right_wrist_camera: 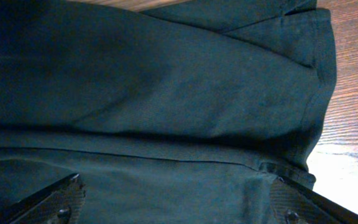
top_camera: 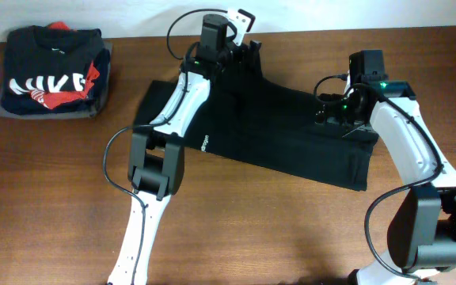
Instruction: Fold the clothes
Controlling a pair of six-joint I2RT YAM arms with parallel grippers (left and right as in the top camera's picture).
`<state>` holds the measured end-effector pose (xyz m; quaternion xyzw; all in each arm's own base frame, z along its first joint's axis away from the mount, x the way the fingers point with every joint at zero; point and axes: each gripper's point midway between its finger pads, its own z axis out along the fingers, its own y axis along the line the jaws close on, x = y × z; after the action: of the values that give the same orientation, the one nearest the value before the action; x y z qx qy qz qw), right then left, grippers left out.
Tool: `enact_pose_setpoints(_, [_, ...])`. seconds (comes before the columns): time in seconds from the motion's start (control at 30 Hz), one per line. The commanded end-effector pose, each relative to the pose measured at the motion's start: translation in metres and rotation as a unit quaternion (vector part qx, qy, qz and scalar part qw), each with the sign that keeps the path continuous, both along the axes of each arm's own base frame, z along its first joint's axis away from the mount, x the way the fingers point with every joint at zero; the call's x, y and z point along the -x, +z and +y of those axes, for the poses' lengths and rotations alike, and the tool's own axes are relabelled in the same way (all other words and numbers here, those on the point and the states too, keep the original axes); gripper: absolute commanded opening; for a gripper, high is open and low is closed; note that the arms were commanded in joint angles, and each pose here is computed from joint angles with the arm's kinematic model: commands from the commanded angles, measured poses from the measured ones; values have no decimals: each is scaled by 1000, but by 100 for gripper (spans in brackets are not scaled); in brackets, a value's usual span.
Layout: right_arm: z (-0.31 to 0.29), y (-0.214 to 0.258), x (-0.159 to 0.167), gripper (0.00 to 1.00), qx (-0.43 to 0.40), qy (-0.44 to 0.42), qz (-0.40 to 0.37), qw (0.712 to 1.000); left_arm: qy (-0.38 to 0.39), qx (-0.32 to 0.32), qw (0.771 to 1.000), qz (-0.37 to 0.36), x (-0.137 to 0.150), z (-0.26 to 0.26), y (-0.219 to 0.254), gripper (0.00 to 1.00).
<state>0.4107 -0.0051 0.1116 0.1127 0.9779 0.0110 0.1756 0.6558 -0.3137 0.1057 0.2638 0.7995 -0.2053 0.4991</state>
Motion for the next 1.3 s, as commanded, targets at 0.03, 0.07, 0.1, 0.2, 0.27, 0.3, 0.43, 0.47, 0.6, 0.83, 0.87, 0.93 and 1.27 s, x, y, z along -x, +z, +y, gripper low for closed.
enact_pose_setpoints(0.03, [3,9,-5,99,-2,5,-14,1000,-7,-15,1000,13,4,-11,-35,72])
enact_pose_setpoints(0.07, [3,9,-5,99,-2,5,-14,1000,-9,-16,1000,15,5,-13,-39,72])
enact_pose_setpoints(0.1, [3,9,-5,99,-2,4,-14,1000,-10,-18,1000,17,6,-16,-46,71])
enact_pose_setpoints(0.2, [3,9,-5,99,-2,5,-13,1000,3,-27,999,23,7,-17,-59,69])
enact_pose_setpoints(0.27, [3,8,-4,98,-2,5,-11,1000,20,-39,999,23,5,-15,-66,68])
enact_pose_setpoints(0.3, [3,8,-3,99,-2,4,-9,1000,28,-45,998,22,4,-14,-68,67])
enact_pose_setpoints(0.43, [3,7,0,99,-2,5,-3,1000,47,-54,997,16,0,-8,-68,67])
enact_pose_setpoints(0.47, [3,7,0,99,-2,5,-3,1000,50,-55,997,16,-1,-8,-68,66])
enact_pose_setpoints(0.6, [3,7,0,99,-2,5,-3,1000,51,-57,997,17,-1,-7,-70,63])
enact_pose_setpoints(0.83, [-8,10,-6,99,-18,-51,-18,998,72,-68,995,16,-4,0,-73,60])
enact_pose_setpoints(0.87, [-17,11,-8,99,-25,-78,-24,996,71,-68,995,16,-4,0,-73,60])
enact_pose_setpoints(0.93, [-30,12,-12,99,-33,-108,-34,993,72,-68,995,15,-4,0,-73,60])
enact_pose_setpoints(1.27, [-64,29,-34,99,-115,-135,-100,979,71,-76,994,29,-2,1,-103,54])
